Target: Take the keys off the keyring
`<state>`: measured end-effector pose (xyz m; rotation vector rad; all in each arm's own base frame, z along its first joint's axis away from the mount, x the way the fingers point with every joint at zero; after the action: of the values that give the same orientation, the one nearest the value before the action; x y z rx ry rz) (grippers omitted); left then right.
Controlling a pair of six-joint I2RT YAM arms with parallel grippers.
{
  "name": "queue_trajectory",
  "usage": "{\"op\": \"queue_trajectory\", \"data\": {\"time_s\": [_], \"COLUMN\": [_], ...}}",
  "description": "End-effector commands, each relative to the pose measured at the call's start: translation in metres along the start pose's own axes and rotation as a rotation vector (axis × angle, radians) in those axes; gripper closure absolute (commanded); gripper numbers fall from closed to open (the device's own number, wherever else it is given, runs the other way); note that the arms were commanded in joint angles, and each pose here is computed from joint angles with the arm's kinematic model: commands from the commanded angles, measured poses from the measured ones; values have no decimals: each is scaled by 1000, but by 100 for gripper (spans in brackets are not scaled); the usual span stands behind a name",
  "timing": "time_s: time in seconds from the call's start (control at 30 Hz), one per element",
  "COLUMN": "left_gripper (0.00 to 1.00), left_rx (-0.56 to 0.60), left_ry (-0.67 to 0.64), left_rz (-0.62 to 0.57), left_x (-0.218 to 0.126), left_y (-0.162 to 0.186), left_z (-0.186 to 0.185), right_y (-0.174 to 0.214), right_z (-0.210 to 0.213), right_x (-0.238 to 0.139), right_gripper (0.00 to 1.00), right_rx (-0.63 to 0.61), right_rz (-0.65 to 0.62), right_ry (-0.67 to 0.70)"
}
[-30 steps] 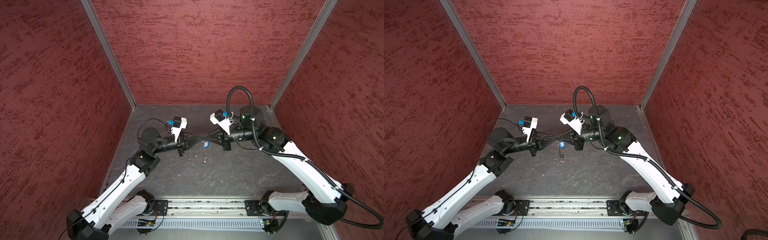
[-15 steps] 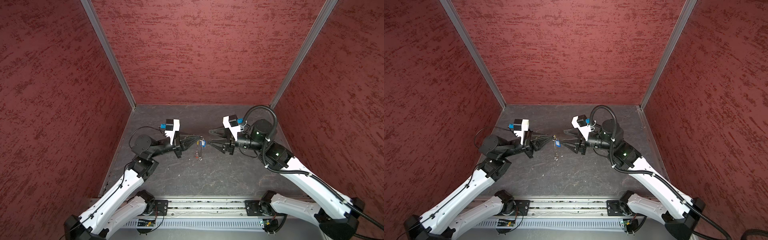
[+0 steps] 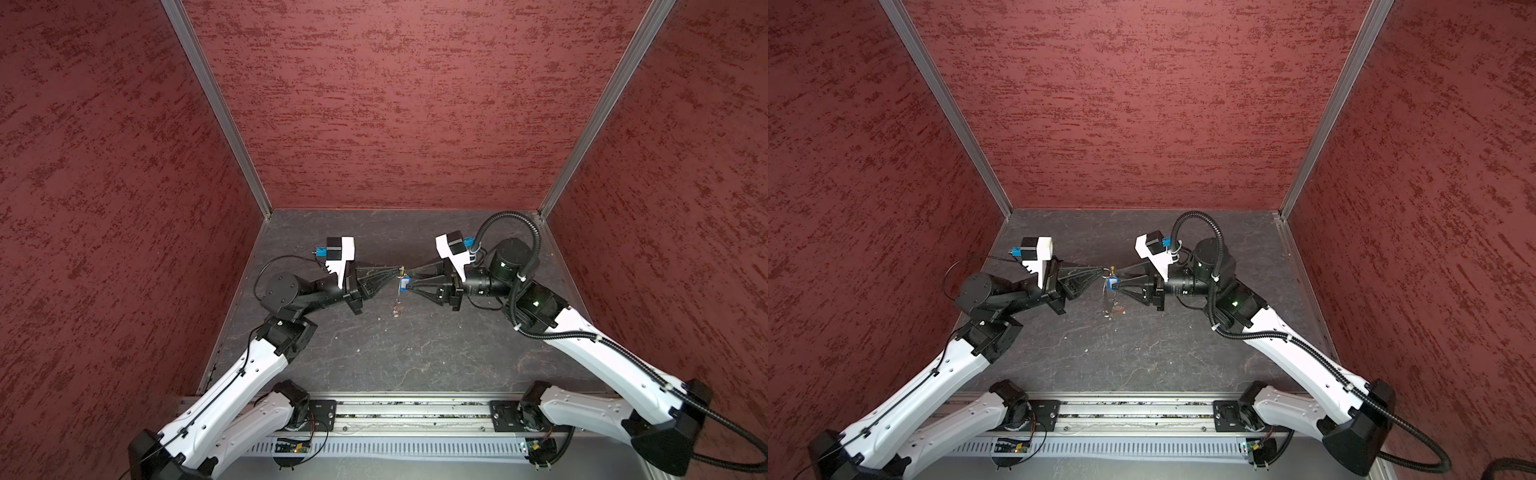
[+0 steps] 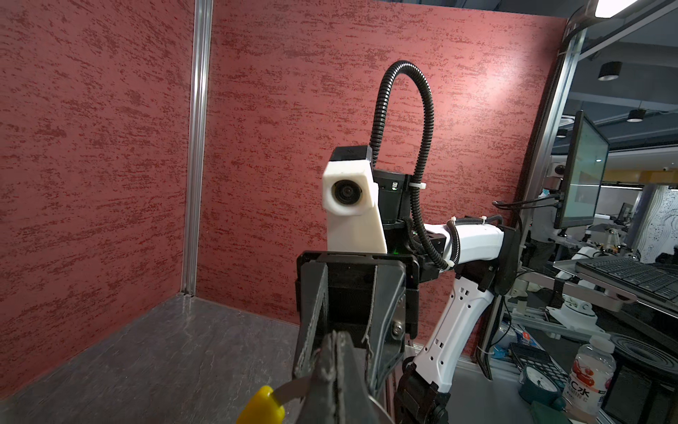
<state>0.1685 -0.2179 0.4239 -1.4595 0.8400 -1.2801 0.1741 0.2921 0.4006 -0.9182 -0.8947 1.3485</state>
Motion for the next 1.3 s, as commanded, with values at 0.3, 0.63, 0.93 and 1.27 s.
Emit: {"op": "queue_trajectory", "data": {"time_s": [0.3,0.63,0.93,1.27], "left_gripper": [100,100,100,100], "left_rx": [21,17,0,-19], "left_ry": [-32,-25,14,15], "left_rz": [-51,-82,-83,-64], "left_x": [-2,-1,1,2], "left_y": [-8,-10,-5,4], "left_z": [1,1,0,2], "right_y": [-6,5,15,10], "right_z": [5,3,0,-5], "right_x": [9,16,25,28], "right_gripper": [98,100,100,100], "right_rx": [-19,2,20,7], "right_rz": [-9,31,61,34], "right_ry": [-56,-69,-80,-62]}}
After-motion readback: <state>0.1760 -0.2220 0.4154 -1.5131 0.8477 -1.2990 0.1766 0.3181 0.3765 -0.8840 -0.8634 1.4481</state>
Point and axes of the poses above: each gripper's point midway between its finger pads, its own x axis out along the fingers, its own z axis along the line the jaws close on, y = z × x, the point moved 3 cm from there along -x, back along the fingers, and after that the axes turned 12 degrees about x, right-handed, at the moved point
